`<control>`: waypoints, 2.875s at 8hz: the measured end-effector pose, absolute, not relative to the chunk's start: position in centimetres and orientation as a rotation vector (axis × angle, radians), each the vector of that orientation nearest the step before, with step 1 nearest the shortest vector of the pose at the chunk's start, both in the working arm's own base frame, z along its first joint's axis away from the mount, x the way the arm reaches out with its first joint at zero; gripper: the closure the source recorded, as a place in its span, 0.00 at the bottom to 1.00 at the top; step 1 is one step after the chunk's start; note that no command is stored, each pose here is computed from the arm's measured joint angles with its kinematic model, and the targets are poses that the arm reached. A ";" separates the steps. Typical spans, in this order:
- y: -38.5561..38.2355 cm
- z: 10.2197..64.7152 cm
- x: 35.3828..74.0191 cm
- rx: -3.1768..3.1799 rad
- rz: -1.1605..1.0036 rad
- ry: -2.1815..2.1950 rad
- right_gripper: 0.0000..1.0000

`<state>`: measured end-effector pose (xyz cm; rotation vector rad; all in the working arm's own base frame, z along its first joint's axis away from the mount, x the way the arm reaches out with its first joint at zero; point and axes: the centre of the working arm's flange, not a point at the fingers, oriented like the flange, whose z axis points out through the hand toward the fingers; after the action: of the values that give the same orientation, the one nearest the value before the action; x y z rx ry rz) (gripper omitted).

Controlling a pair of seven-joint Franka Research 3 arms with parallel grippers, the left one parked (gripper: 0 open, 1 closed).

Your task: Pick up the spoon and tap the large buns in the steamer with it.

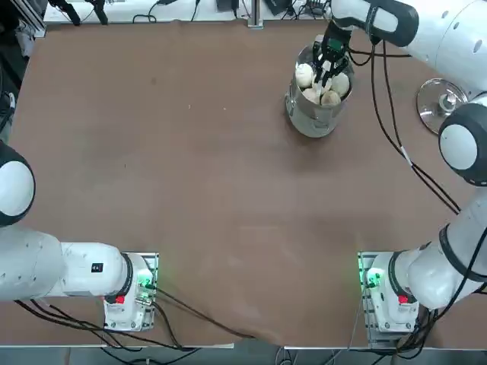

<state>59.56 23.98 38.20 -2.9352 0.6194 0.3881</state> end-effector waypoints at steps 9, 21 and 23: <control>12.9 45.5 60.5 -2.902 0.479 0.635 0.82; -8.1 30.3 59.8 -2.794 0.434 0.386 0.93; -7.5 26.6 59.2 -2.822 0.369 0.390 0.93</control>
<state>59.22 -7.51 26.58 -2.8220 0.3895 0.3694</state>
